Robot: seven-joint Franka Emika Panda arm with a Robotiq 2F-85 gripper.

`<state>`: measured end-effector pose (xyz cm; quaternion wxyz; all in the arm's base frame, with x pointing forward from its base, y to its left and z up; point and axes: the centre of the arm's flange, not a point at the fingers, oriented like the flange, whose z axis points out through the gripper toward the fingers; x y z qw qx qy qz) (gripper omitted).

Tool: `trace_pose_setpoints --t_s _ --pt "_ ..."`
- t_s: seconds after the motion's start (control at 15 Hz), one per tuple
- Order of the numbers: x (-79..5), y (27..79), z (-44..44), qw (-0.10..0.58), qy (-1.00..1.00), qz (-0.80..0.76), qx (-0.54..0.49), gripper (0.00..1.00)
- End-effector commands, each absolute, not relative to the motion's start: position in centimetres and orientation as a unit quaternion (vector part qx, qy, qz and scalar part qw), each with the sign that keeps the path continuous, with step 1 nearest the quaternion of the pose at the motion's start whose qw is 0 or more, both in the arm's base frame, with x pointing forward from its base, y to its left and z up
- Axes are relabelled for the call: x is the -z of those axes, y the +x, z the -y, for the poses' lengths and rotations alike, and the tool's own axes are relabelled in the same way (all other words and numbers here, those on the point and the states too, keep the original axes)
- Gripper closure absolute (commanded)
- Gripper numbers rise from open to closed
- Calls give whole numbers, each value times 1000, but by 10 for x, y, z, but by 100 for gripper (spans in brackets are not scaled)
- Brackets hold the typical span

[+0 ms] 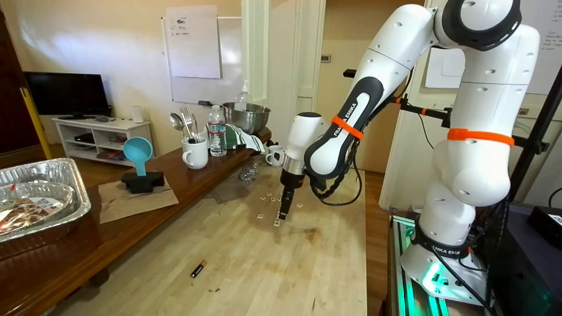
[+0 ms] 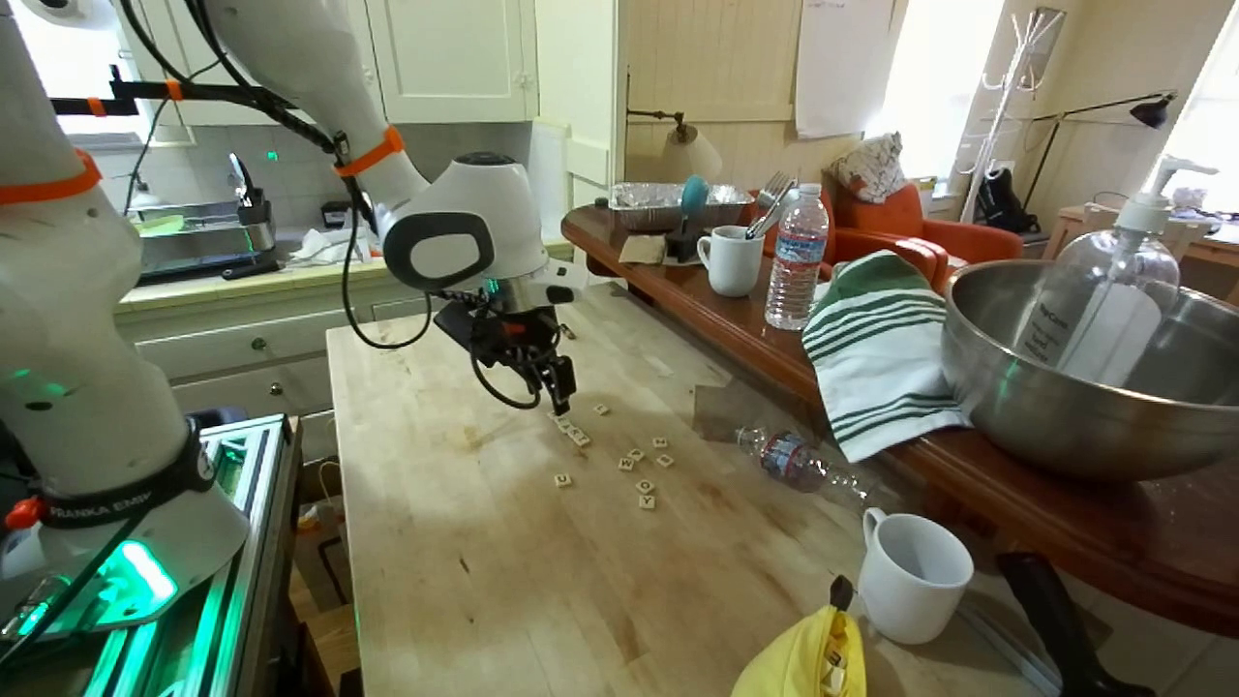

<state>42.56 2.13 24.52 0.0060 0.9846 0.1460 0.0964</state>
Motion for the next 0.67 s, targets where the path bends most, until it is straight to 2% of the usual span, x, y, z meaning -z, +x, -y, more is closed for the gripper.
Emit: trace_pose_setpoints --t_s 0.0,0.6 --pt "-258 422 -10 8 987 -129 -96 0" --pt "-254 428 -4 9 986 -124 -107 0"
